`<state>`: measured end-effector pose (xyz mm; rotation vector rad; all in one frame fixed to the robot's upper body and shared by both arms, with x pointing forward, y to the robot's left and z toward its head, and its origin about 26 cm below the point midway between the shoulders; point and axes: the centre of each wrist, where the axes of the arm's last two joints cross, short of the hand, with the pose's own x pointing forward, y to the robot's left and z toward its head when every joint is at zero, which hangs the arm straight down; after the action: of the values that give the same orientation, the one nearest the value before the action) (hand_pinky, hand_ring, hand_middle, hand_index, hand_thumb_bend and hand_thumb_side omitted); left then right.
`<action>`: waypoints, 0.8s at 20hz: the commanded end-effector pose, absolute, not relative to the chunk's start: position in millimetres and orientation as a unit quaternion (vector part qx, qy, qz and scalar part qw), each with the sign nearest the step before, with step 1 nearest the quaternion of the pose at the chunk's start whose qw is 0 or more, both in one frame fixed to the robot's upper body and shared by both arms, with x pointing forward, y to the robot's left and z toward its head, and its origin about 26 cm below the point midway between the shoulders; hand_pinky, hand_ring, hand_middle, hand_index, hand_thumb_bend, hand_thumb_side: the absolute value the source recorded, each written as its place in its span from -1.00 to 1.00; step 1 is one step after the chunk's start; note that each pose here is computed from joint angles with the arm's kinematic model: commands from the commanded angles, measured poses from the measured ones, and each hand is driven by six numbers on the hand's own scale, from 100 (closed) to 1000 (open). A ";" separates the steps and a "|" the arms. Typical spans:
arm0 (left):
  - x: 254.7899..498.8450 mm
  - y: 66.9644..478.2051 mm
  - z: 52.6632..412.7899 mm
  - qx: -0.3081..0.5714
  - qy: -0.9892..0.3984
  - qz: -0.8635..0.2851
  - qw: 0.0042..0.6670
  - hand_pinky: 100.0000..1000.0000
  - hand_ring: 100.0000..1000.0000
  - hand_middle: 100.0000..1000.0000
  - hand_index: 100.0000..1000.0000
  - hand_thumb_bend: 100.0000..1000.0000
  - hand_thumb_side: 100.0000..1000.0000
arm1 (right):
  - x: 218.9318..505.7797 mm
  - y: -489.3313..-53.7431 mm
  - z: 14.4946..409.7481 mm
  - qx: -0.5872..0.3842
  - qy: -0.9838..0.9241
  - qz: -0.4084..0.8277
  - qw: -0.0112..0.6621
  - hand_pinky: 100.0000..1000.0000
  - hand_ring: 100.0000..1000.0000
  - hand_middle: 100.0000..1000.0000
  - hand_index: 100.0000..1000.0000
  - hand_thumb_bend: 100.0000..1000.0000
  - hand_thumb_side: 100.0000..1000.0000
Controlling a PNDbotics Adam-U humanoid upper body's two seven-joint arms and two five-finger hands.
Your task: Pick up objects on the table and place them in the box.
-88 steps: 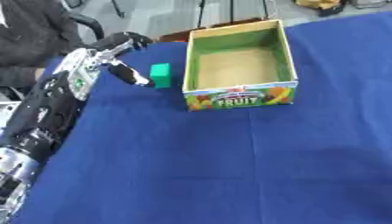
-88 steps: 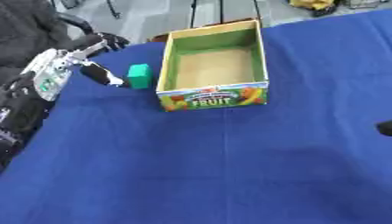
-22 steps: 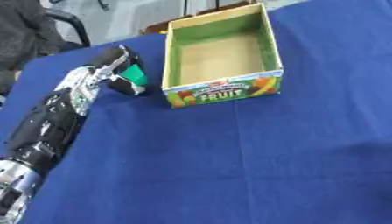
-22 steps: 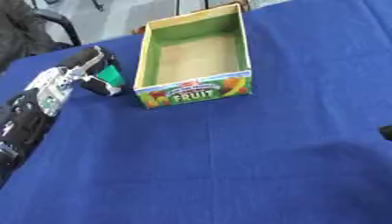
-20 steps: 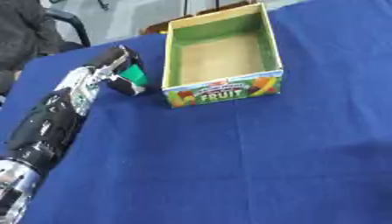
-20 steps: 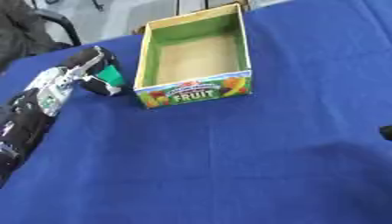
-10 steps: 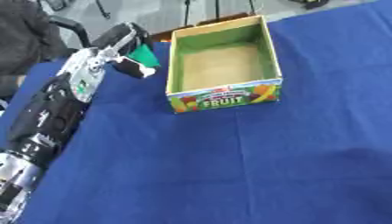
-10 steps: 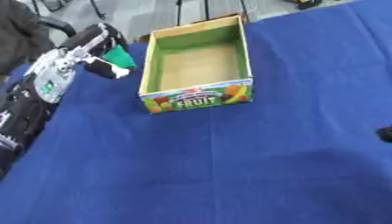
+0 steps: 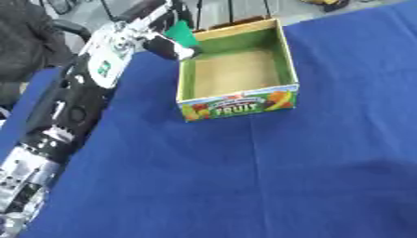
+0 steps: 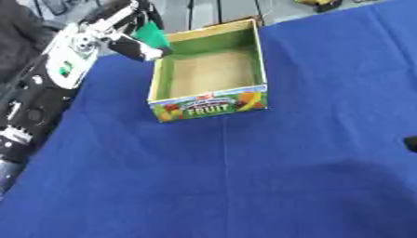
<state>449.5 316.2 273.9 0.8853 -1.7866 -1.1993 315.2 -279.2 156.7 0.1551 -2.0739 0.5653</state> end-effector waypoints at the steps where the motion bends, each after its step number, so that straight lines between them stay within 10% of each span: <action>1: 454.8 302.9 278.8 0.348 -0.698 -0.483 0.398 -0.76 -0.80 -0.80 -0.36 -0.28 -0.72 | 315.4 -277.0 165.3 0.068 -0.851 0.240 0.461 0.48 0.37 0.06 0.27 -1.00 0.99; 11: 475.1 272.5 226.5 0.337 -0.673 -0.510 0.417 -0.68 -0.74 -0.73 -0.30 -0.28 -0.67 | 316.9 -273.8 168.0 0.071 -0.852 0.244 0.458 0.48 0.36 0.06 0.27 -1.00 1.00; 16: 476.7 273.1 217.9 0.333 -0.655 -0.531 0.422 -0.14 -0.35 -0.32 0.12 0.17 -0.28 | 316.9 -273.8 167.5 0.071 -0.852 0.243 0.458 0.48 0.36 0.06 0.27 -1.00 1.00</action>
<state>476.7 267.8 206.5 0.8028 -1.6364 -1.3221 317.2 -274.3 160.2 0.1734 -2.0756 0.5872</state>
